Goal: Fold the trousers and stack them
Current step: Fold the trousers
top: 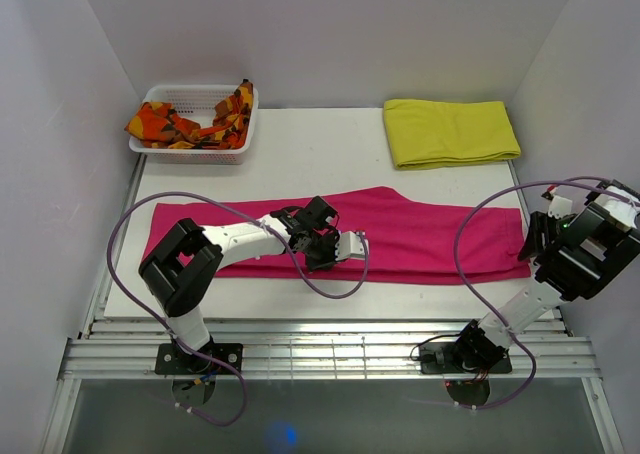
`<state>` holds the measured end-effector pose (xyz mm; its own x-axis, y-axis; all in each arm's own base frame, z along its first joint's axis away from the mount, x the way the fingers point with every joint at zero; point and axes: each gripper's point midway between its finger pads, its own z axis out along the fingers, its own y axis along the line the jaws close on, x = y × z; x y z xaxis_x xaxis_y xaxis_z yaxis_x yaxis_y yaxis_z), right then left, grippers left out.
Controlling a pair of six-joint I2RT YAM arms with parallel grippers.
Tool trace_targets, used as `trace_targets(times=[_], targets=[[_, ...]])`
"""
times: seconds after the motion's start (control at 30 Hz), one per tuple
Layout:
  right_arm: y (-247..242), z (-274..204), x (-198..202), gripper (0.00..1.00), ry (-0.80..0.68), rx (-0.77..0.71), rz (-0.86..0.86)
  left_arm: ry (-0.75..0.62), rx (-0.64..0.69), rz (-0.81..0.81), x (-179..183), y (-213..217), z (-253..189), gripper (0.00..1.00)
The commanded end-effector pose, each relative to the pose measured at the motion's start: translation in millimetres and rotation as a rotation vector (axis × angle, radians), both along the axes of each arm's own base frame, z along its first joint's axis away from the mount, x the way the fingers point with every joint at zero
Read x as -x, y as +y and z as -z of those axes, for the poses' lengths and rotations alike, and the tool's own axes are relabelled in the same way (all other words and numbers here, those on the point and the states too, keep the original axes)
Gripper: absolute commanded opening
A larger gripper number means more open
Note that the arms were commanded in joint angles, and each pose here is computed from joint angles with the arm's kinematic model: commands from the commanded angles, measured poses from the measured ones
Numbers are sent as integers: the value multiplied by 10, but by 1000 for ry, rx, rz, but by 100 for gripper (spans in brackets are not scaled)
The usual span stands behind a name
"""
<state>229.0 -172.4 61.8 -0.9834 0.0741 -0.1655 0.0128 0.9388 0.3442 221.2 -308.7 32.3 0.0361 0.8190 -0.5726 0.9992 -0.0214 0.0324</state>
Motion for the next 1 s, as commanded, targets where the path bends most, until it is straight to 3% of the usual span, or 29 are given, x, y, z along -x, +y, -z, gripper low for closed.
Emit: trace_targets(times=[0.0, 0.1, 0.2, 0.47, 0.67, 0.97], targets=[[-184, 193, -109, 54, -29, 3, 57, -10, 24, 14, -8, -68, -78, 6], [-143, 145, -150, 24, -47, -29, 55, -11, 29, 9, -7, -70, -115, 0], [-95, -14, -194, 8, -86, -51, 39, -12, 36, 10, 6, -73, -161, 0], [-77, -542, -216, 8, -175, -32, -19, -61, 66, -13, 29, 16, -412, 0], [-140, -213, 97, 8, -91, 5, -18, -54, 27, 7, 130, 172, -313, 0], [-233, 220, 346, 8, -15, -17, 20, 63, -83, 33, 399, 415, 269, 0]])
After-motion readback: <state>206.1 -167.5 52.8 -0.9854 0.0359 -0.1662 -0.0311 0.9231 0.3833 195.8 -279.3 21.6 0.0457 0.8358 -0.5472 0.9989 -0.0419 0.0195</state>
